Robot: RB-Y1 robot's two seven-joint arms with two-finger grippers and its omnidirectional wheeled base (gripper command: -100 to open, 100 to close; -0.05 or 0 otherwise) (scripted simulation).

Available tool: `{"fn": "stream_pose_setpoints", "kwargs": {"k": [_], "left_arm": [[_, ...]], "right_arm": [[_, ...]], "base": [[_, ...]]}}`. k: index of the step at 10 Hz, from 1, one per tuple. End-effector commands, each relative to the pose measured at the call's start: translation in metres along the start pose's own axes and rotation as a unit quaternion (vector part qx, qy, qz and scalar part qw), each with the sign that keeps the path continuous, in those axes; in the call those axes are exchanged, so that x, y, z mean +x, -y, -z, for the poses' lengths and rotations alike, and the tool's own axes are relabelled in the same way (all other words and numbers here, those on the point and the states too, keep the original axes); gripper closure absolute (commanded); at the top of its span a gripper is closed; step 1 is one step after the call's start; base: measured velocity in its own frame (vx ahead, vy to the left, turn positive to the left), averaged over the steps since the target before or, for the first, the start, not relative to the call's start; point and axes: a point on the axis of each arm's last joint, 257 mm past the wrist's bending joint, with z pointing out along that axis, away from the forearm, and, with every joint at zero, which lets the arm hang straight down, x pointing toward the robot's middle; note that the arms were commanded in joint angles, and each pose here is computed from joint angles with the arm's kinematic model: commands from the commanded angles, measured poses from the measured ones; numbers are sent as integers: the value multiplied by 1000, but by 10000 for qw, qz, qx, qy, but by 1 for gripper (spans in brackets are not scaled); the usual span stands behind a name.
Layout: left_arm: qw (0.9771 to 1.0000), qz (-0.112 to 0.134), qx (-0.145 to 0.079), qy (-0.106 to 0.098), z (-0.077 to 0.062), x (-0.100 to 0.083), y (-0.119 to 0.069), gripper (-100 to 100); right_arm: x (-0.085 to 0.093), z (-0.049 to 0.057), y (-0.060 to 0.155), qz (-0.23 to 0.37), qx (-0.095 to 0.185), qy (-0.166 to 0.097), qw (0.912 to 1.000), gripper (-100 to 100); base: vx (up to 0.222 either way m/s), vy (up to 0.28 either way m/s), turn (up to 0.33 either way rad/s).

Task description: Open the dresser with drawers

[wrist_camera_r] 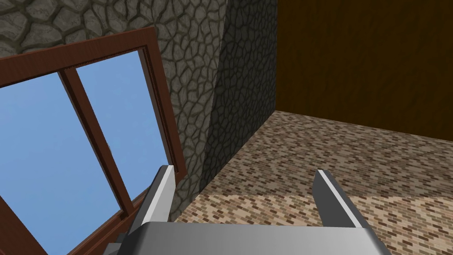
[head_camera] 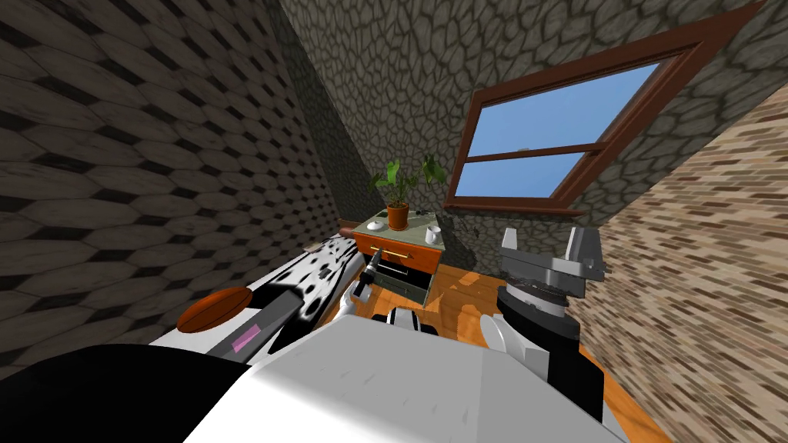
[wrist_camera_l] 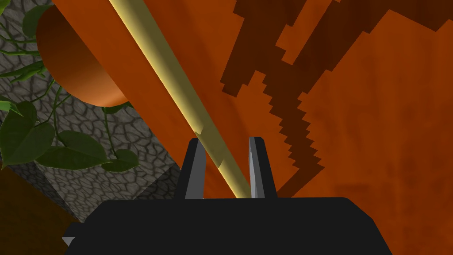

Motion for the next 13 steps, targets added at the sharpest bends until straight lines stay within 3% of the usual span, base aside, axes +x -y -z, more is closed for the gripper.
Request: {"fn": "stream_pose_setpoints", "kwargs": {"k": [1,2,3,5,6,7,8,10,11,12,13], "left_arm": [[9998,-19,-174,1,-2,-5,-18,100],[9999,-81,-57,122,-17,-19,-12,100],[9997,-49,-215,77,-16,-15,-26,100],[9997,-91,-54,204,-38,-30,-14,100],[9995,-52,-254,152,-31,-24,-32,100],[9995,-69,-142,262,-47,-36,-24,100],[9993,-29,-290,223,-45,-31,-36,100],[9993,-10,-199,324,-64,-42,-28,100],[9991,21,-323,288,-60,-37,-38,100],[9989,49,-244,399,-73,-47,-32,100],[9988,96,-350,343,-74,-41,-39,100]], "right_arm": [[0,0,0,0,0,0,10000,0],[0,0,0,0,0,0,10000,0],[0,0,0,0,0,0,10000,0],[0,0,0,0,0,0,10000,0],[0,0,0,0,0,0,10000,0],[0,0,0,0,1,0,10000,0],[0,0,0,0,0,0,10000,0],[0,0,0,0,0,0,10000,0],[0,0,0,0,0,0,10000,0],[0,0,0,0,1,0,10000,0],[0,0,0,0,0,0,10000,0]], "base": [[-9,-5,3],[-86,17,-95],[-106,10,-70],[-151,13,-68],[-55,6,-3],[-110,-6,-83],[-104,11,-55],[-132,14,-79],[-57,-15,17],[-107,-5,-79],[-111,10,-43]]}}
